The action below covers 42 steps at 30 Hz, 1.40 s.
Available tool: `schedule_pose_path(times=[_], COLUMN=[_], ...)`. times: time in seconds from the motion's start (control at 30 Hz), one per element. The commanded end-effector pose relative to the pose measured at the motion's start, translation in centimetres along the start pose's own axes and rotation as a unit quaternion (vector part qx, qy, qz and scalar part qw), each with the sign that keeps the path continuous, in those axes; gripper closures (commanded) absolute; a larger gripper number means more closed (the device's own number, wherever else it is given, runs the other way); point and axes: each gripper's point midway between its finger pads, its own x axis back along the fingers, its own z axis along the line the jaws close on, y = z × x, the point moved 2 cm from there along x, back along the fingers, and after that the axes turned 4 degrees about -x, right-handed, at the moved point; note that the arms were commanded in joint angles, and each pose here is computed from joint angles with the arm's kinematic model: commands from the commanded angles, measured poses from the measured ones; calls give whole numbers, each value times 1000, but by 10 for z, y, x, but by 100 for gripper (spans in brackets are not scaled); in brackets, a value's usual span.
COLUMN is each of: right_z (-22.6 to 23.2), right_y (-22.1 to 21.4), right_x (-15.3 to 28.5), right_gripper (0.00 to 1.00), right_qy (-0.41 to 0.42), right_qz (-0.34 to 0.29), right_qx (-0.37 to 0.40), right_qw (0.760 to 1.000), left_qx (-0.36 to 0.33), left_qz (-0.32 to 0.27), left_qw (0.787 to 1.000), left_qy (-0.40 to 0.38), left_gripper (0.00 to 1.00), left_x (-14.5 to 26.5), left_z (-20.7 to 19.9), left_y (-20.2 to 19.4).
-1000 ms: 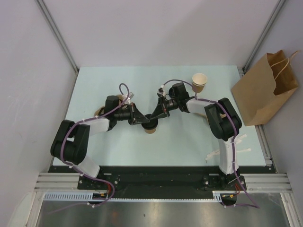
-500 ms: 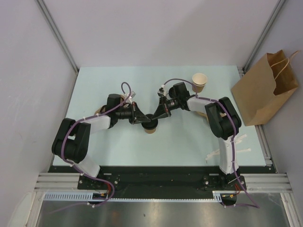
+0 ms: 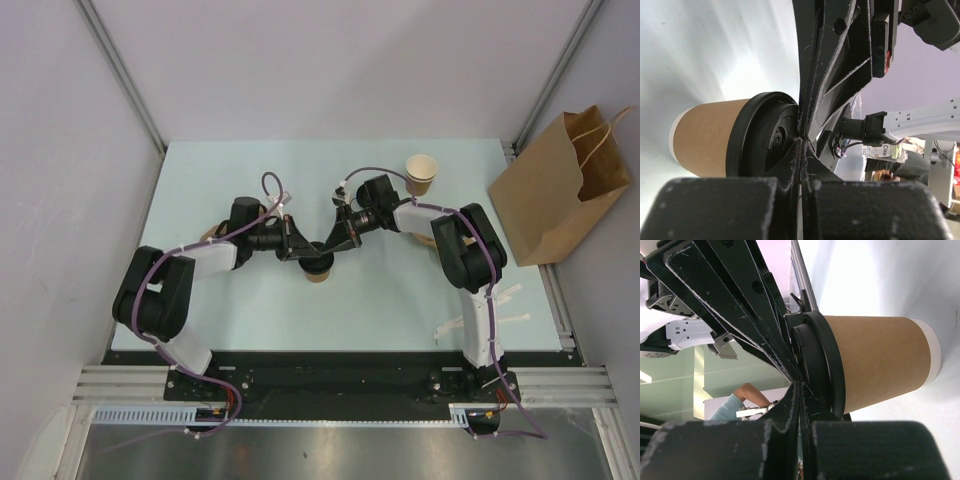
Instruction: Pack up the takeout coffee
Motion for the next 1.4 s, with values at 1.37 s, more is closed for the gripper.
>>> schedule_pose_path(times=[1.37], right_z=[26], right_y=[8], right_x=[-24], right_gripper=[100], right_qy=[-32], right_qz=[-32], right_qx=[49], right_qw=[998], left_qx=[-131], left_qz=[-7], left_qw=[990], left_qy=[-47], left_gripper=[100], left_x=[4], left_z=[-52], left_y=[-23])
